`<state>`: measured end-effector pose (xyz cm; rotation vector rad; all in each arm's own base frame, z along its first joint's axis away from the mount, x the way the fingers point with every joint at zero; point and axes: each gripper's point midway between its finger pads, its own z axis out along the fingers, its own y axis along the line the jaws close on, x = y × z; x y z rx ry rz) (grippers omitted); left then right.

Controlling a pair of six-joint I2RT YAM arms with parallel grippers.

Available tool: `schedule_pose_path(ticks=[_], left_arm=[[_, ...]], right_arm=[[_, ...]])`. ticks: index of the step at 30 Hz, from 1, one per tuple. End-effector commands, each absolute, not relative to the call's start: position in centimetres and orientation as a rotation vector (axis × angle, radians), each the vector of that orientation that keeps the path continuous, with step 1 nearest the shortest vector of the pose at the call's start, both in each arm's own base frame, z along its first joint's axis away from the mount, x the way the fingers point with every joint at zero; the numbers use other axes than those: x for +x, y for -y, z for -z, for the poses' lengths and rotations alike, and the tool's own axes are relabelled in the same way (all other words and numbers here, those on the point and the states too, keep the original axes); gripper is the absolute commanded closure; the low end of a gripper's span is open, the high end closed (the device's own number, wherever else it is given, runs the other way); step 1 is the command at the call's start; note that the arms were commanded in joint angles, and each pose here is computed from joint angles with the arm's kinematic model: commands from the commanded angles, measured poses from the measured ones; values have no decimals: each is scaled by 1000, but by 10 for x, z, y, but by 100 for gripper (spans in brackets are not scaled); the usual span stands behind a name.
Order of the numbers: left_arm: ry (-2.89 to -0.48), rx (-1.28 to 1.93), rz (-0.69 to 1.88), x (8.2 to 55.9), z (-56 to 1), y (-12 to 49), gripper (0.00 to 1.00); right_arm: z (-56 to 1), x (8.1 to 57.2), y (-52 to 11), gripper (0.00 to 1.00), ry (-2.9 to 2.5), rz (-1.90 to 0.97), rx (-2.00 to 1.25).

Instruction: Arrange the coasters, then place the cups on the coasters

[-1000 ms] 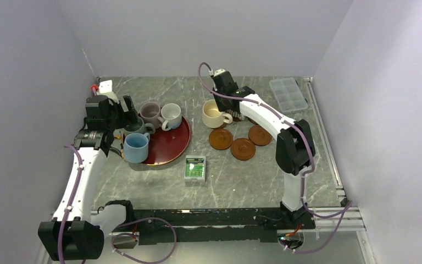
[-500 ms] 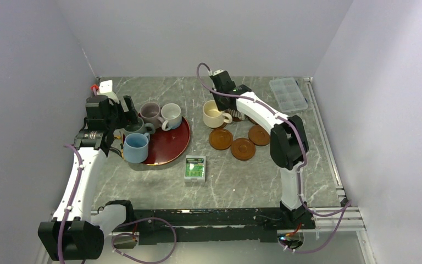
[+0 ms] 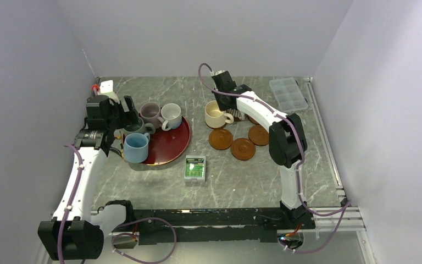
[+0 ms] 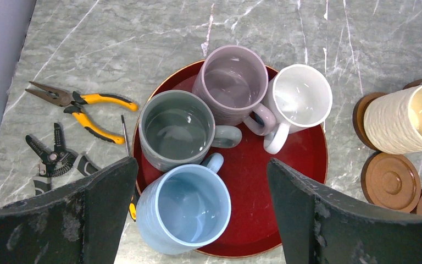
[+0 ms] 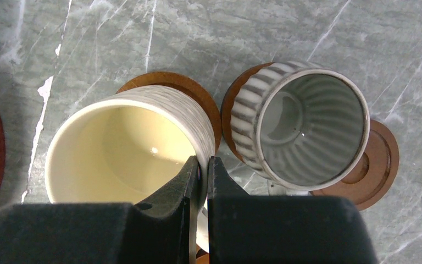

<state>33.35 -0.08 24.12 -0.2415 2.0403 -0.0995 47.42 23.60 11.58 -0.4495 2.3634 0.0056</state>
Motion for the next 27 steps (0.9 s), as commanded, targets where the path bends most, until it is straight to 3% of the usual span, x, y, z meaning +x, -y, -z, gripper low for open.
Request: schedule_pose_path(ticks=[1, 27], left_arm=[[-1998, -236, 127, 338, -257, 5, 6], [-1997, -232, 127, 338, -257, 5, 6]], right_arm=[[-166, 504, -247, 100, -2205, -72, -367], [-152, 512, -241, 100, -2229, -69, -351]])
